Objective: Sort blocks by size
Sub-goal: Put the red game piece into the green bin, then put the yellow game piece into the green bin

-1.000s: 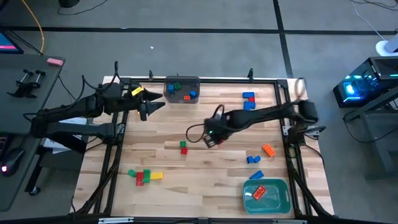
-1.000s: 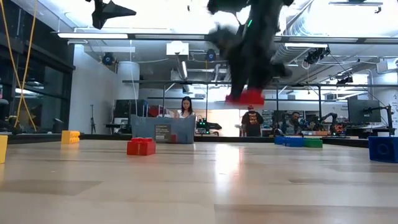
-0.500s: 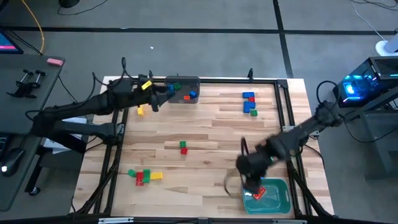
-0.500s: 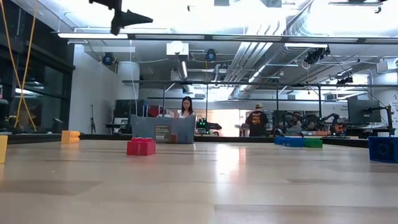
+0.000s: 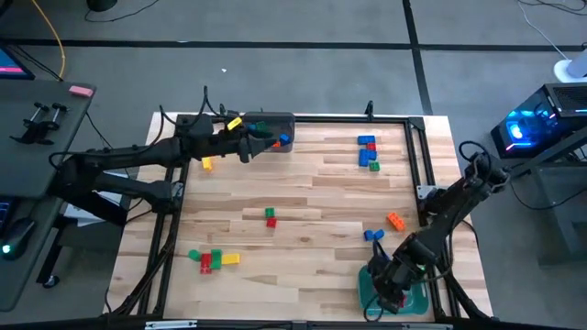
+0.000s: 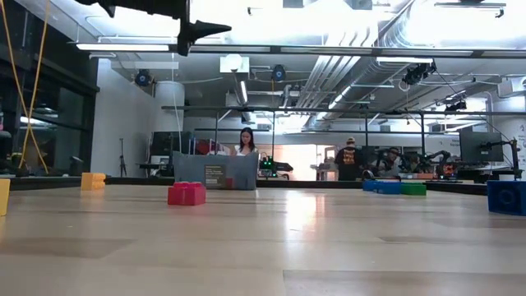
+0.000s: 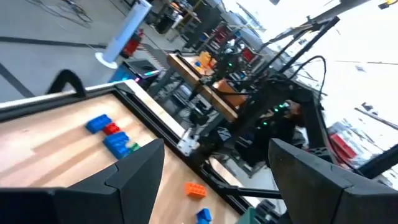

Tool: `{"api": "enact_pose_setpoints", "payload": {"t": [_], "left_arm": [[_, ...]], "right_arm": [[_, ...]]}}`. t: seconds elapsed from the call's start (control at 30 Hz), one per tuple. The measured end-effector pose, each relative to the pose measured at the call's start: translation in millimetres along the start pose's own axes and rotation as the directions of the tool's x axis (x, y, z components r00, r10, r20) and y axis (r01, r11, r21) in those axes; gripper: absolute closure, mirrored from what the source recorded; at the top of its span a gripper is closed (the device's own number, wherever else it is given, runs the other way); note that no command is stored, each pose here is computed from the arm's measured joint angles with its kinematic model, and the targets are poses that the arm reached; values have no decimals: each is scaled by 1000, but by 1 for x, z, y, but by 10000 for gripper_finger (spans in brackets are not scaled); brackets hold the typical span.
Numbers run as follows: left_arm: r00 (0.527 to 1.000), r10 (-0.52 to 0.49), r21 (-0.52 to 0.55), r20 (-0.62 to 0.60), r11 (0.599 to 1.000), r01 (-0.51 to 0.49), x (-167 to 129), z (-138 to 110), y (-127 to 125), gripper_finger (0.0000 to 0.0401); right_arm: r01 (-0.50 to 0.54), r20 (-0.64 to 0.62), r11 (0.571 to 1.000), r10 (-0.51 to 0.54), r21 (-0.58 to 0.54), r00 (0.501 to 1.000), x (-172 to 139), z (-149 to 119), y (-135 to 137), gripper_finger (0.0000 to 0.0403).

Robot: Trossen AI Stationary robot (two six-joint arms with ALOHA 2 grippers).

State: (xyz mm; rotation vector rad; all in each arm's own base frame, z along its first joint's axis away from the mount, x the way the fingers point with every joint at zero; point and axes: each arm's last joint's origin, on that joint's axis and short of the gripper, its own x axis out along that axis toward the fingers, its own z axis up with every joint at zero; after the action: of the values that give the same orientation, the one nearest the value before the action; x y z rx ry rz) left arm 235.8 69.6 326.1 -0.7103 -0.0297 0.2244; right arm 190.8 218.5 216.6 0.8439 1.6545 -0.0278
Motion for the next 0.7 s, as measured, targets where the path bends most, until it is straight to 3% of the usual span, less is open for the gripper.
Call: {"api": "enact_pose_setpoints", "payload": {"t": [0.13,0.2,0.33,0.4,0.43,0.47,0.5,0.57,0.63,0.7], "left_arm": [[1000,-6,-2,-9,1000,6,-1,-1,-1,128],[1000,-12,-1,-8,1000,12,-2,-1,-3,128],[998,30,-5,-58,1000,-30,-2,-2,-1,128],[965,199,6,-171,980,-201,-3,0,3,128],[914,328,40,-238,944,-328,-6,3,7,128],[832,466,100,-300,883,-459,-9,6,13,128],[736,587,173,-339,807,-564,-13,9,17,128],[496,790,317,-361,604,-731,-21,12,27,128],[266,897,376,-351,396,-837,-30,7,40,128],[118,926,356,-358,252,-900,-37,-3,54,128]], "right_arm": [[-15,-37,994,11,-112,999,-2,-2,3,110],[-29,-44,985,21,-173,999,-8,-4,6,71],[-7,-37,968,-2,-249,999,-28,-7,5,42],[14,-3,965,-15,-262,1000,-43,-8,-1,42],[27,28,968,-21,-251,999,-52,-7,-5,43],[46,68,972,-31,-232,997,-60,-5,-10,44],[67,111,975,-44,-213,993,-67,-3,-15,46],[93,197,979,-57,-182,979,-83,3,-25,48],[111,274,982,-65,-152,959,-96,11,-32,50],[114,346,986,-66,-120,936,-107,20,-38,50]]}}
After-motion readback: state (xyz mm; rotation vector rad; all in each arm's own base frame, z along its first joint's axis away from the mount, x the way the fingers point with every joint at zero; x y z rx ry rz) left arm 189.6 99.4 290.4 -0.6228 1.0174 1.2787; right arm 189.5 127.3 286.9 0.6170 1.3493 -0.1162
